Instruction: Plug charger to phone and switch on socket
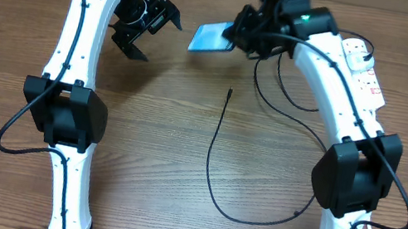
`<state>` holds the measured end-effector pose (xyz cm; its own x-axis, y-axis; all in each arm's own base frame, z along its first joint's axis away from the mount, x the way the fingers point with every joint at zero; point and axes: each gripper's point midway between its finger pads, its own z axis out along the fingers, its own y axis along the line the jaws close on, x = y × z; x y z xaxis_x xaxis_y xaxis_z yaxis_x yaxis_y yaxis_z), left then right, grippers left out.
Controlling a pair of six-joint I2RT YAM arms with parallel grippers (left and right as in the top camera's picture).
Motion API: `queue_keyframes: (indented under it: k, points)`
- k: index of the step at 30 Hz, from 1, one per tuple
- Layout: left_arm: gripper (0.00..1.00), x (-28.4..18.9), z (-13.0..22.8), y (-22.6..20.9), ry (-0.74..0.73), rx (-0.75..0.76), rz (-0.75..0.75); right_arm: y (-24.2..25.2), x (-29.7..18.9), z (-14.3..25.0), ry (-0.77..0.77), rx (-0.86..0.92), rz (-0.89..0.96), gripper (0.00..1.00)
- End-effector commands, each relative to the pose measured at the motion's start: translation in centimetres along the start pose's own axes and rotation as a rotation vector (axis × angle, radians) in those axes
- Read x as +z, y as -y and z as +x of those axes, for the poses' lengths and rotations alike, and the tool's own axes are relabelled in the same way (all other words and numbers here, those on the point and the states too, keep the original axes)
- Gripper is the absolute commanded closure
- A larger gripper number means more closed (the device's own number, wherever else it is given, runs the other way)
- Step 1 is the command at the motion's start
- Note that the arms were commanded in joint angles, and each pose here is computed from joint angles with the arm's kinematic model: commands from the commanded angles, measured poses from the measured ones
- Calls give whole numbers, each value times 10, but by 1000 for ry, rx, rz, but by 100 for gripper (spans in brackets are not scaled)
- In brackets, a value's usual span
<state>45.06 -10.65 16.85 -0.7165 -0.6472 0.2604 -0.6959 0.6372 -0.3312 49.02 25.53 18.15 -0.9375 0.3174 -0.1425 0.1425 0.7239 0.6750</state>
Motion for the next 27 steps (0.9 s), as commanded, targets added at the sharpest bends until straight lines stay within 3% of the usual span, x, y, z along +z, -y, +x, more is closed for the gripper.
queue_keyframes:
  k: [1, 5, 12, 20, 27]
  points:
    - [0, -2, 5, 9, 0, 143, 32, -19, -13, -7, -11, 147, -97, 96]
    - [3, -3, 5, 26, -4, 154, 106, -20, -14, -15, 12, 426, -101, 96]
    - [2, -1, 2, 46, 26, 41, 161, -30, -9, -9, -6, 665, -117, 96]
    - [0, 0, 3, 52, 14, -156, 180, -79, -18, -27, 0, 560, -326, 96]
    - [1, -7, -3, 63, -17, -272, 249, -86, -19, -28, -4, 584, -351, 96]
